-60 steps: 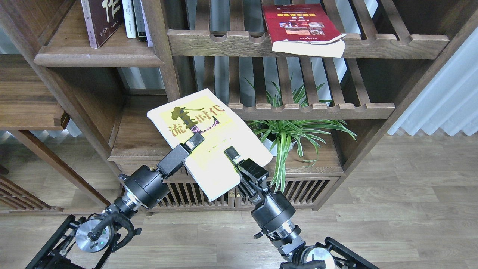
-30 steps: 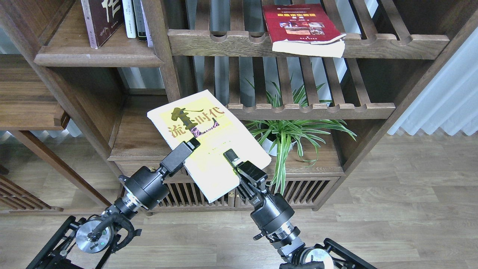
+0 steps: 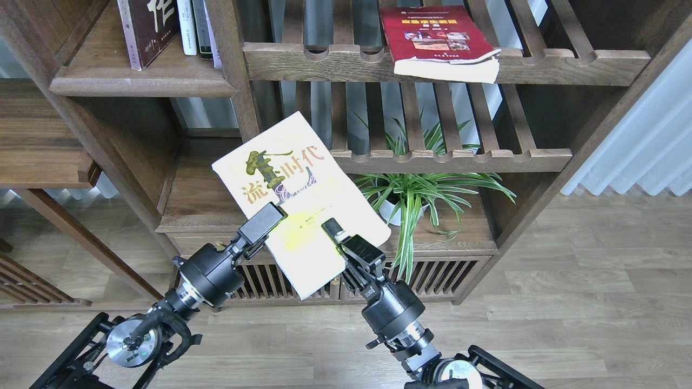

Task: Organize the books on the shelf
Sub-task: 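Hold the yellow-green book between both grippers and lower it, then lift the yellow-green book with the left gripper up toward the upper shelf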

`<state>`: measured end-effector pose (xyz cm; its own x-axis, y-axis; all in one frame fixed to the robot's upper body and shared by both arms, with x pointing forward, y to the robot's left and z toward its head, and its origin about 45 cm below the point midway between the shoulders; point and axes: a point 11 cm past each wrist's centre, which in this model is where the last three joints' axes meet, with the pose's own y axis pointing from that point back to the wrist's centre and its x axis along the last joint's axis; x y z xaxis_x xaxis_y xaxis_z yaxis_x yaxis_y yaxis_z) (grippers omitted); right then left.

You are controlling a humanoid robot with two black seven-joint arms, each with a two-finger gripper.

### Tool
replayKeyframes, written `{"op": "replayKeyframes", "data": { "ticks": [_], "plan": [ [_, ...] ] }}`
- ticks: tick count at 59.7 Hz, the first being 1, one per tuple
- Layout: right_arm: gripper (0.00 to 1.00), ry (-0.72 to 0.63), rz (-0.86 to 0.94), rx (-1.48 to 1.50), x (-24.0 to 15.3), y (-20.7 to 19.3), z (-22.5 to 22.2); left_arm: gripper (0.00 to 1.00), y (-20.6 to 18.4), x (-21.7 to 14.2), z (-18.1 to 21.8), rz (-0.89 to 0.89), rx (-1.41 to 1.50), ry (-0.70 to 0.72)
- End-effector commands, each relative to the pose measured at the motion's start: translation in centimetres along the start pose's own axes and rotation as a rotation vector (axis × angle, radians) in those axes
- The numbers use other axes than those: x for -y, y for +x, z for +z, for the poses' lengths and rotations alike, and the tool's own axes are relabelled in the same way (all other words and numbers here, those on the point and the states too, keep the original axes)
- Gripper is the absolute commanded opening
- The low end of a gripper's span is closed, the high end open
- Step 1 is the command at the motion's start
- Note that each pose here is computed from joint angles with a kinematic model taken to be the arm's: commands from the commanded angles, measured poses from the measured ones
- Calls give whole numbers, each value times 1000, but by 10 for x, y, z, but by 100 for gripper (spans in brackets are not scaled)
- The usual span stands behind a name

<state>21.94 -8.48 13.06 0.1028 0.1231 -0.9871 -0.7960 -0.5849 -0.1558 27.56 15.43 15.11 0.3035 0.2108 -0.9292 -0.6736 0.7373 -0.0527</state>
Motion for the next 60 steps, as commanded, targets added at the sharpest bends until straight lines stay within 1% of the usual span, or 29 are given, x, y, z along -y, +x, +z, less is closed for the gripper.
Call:
{"op": "replayKeyframes", "data": {
  "ticks": [1,5,8,9,12,13,17,18,22,31,37,44,54,60],
  "plan": [
    [26,5,4,0,0,1,-1,6,1,-2,0,5,2,1],
    [38,15,-1,6,1,1,-1,6,3,-5,2,12,9,3],
    [45,18,-4,9,3,0,-1,6,3,-5,3,14,10,4],
    [49,21,-7,10,3,-1,-1,6,3,-5,3,14,11,1],
    [56,26,-10,15,4,-1,-1,6,2,-5,4,13,12,2],
    [60,26,-11,15,5,-2,-1,6,2,-5,4,13,12,2],
    [69,26,-14,13,6,-2,-1,6,2,-4,4,12,13,4],
    [74,27,-15,10,7,-3,-3,6,2,-4,4,10,14,6],
    [80,35,-17,4,7,-3,-6,6,2,-4,4,11,15,6],
    [83,54,-7,-16,4,-1,-18,6,1,-4,4,10,24,13],
    [84,74,1,-30,2,1,-27,7,3,-8,11,30,75,23],
    [84,83,8,-46,0,2,-34,7,-3,-6,30,37,192,44],
    [84,81,20,-62,-1,6,-36,6,-16,3,61,16,282,16],
    [84,79,26,-68,-1,8,-36,6,-21,-1,82,28,340,13]
  ]
}}
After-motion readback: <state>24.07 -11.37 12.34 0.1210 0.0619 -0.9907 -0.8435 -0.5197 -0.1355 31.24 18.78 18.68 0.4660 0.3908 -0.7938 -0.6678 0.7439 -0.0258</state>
